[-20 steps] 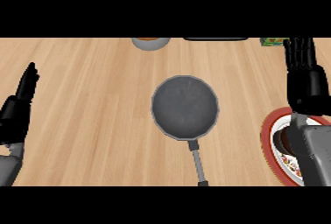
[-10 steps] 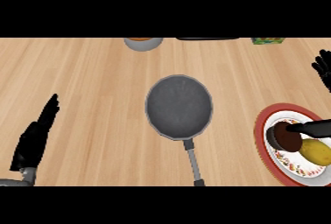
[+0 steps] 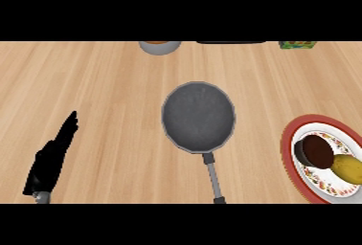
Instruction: Pick the lemon from the plate and place it in the pan
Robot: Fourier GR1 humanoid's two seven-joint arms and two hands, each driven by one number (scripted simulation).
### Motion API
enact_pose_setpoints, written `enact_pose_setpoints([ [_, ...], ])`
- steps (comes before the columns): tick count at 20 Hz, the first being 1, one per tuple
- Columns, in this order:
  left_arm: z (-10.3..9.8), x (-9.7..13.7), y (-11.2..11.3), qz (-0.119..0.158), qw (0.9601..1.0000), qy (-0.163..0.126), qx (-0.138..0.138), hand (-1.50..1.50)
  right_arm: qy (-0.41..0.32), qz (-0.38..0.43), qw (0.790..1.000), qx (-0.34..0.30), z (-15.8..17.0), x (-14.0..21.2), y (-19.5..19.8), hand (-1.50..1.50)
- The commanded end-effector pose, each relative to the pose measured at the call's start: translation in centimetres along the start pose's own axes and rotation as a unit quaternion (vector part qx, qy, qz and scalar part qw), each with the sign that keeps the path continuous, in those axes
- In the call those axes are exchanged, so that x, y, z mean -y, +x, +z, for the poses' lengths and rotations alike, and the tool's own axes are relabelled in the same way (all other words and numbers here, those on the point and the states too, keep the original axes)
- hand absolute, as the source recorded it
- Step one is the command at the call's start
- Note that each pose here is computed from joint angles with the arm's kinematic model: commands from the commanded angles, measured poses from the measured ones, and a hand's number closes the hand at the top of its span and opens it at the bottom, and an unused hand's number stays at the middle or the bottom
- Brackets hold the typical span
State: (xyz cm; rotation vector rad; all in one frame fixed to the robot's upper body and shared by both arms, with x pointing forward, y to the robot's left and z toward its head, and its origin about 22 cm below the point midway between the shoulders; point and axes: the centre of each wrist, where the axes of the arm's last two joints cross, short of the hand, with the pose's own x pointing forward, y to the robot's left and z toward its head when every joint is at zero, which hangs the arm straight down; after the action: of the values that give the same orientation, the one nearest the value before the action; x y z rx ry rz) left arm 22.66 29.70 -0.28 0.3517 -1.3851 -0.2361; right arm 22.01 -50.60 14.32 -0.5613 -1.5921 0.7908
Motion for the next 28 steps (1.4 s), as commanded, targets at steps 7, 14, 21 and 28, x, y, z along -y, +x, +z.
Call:
enact_pose_setpoints([
  [7,0.9,0.3,-0.7,-0.006,0.9998,-0.017,-0.001,0.0,0.188,0.123,0.974,0.001,-1.0,1.3,3.7,-1.5],
  [14,2.0,-0.7,0.7,-0.003,0.9998,-0.017,0.005,0.0,0.22,0.188,0.957,-0.031,-2.6,-1.0,6.7,-1.5],
  [21,0.8,0.5,0.7,-0.005,0.9999,-0.014,0.001,0.0,0.272,0.219,0.934,-0.071,-3.4,-6.0,11.3,-1.5],
  [28,1.2,1.4,1.7,0.004,0.9998,-0.018,-0.006,0.0,0.316,0.315,0.887,-0.124,-3.9,-6.7,12.8,-1.5],
])
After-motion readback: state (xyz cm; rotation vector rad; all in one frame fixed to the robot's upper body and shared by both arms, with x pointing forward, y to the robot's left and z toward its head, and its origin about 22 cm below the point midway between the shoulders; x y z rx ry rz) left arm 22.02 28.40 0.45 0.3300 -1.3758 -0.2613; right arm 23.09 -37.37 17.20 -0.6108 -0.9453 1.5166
